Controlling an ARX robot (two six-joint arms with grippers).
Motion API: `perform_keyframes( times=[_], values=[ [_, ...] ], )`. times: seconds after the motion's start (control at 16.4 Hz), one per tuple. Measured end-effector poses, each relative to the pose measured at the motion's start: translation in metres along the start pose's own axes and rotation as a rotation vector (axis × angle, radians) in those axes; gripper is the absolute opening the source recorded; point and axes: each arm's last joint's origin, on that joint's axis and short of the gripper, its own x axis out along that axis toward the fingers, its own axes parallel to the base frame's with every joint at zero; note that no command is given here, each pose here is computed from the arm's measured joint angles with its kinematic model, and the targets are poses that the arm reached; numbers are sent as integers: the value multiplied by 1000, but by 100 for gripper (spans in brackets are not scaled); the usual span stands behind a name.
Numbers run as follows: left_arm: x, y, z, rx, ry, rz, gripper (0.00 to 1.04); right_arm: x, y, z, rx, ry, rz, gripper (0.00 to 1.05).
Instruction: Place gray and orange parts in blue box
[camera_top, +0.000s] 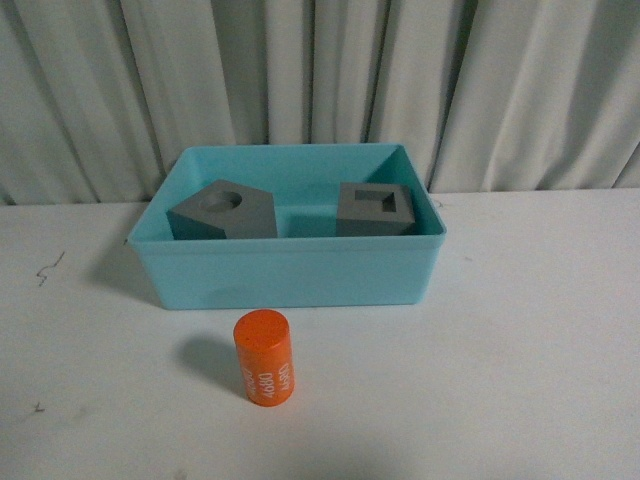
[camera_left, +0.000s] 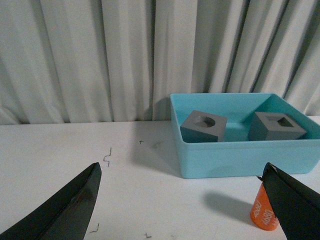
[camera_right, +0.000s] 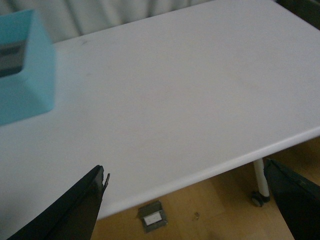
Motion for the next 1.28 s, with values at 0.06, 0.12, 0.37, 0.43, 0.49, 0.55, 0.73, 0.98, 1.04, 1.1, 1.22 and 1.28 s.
perform_keyframes(
  times=[0.06, 0.12, 0.37, 0.43, 0.49, 0.55, 0.73, 0.98, 1.04, 1.1, 1.22, 1.28],
  values=[
    [0, 0, 0, 0, -3, 0, 98, 10, -11, 11, 61, 27, -57, 98],
    [0, 0, 0, 0, -1, 2, 98, 19, -23, 26, 78, -2, -54, 98],
    [0, 0, 0, 0, -1, 1, 98, 88, -11, 82, -228, 147, 453, 98],
    [0, 0, 0, 0, -1, 1, 98, 101, 5, 73, -310, 257, 615, 98],
    [0, 0, 0, 0, -1, 1, 98, 111, 20, 69, -410, 319, 723, 98],
    [0, 0, 0, 0, -1, 1, 98, 121, 40, 70, -526, 324, 826, 98],
    [0, 0, 0, 0, -1, 1, 98, 144, 88, 58, -722, 305, 975, 98],
    [0, 0, 0, 0, -1, 1, 98, 169, 158, 43, -806, 251, 1088, 98],
    [0, 0, 0, 0, -1, 1, 98, 175, 169, 41, -796, 252, 1098, 98],
    [0, 0, 0, 0, -1, 1, 98, 182, 176, 36, -787, 263, 1100, 98],
    [0, 0, 0, 0, -1, 1, 98, 196, 188, 25, -775, 291, 1096, 98],
    [0, 0, 0, 0, -1, 1, 98, 201, 194, 21, -766, 291, 1092, 98]
  ],
)
